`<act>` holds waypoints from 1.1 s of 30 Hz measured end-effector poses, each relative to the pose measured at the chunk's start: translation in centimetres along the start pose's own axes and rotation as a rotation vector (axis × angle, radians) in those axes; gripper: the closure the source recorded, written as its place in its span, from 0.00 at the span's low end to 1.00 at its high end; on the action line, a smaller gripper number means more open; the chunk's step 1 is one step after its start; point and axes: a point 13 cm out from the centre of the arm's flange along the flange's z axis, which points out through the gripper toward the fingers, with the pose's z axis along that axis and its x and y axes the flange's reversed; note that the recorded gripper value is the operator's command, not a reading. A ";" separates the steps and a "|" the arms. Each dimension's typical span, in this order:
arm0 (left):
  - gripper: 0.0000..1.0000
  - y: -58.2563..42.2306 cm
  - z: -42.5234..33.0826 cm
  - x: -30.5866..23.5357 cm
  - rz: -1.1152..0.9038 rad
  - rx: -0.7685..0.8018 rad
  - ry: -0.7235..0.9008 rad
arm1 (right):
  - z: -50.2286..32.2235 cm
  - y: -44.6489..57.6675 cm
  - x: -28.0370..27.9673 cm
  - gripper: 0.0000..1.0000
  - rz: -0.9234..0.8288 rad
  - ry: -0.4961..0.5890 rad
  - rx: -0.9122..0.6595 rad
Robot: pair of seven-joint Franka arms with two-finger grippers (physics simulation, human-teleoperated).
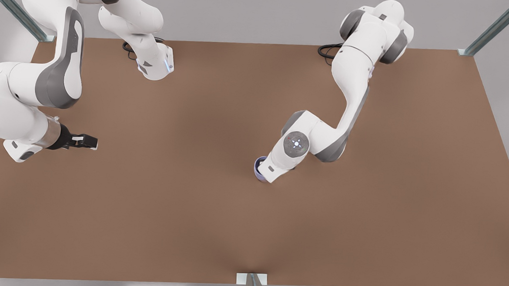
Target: Stack the cups, with the pink cup at the bottom and the purple cup at the top
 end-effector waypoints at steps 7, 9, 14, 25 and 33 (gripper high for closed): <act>0.79 0.4 0.8 0.2 -0.074 -0.014 0.006 | 0.0 0.1 -0.1 0.00 0.010 0.000 -0.002; 0.79 0.9 0.7 -0.1 -0.097 -0.012 0.003 | 0.0 0.1 0.0 0.00 0.012 -0.001 -0.003; 0.79 2.1 0.8 0.2 -0.141 -0.032 0.023 | 0.0 0.1 0.0 0.00 0.017 0.001 -0.003; 0.79 2.3 1.4 1.0 -0.189 -0.044 0.046 | 0.0 0.1 0.0 0.00 0.023 0.003 -0.003; 0.79 2.4 2.1 1.5 -0.210 -0.053 0.064 | 0.0 0.1 0.0 0.00 0.026 0.003 -0.003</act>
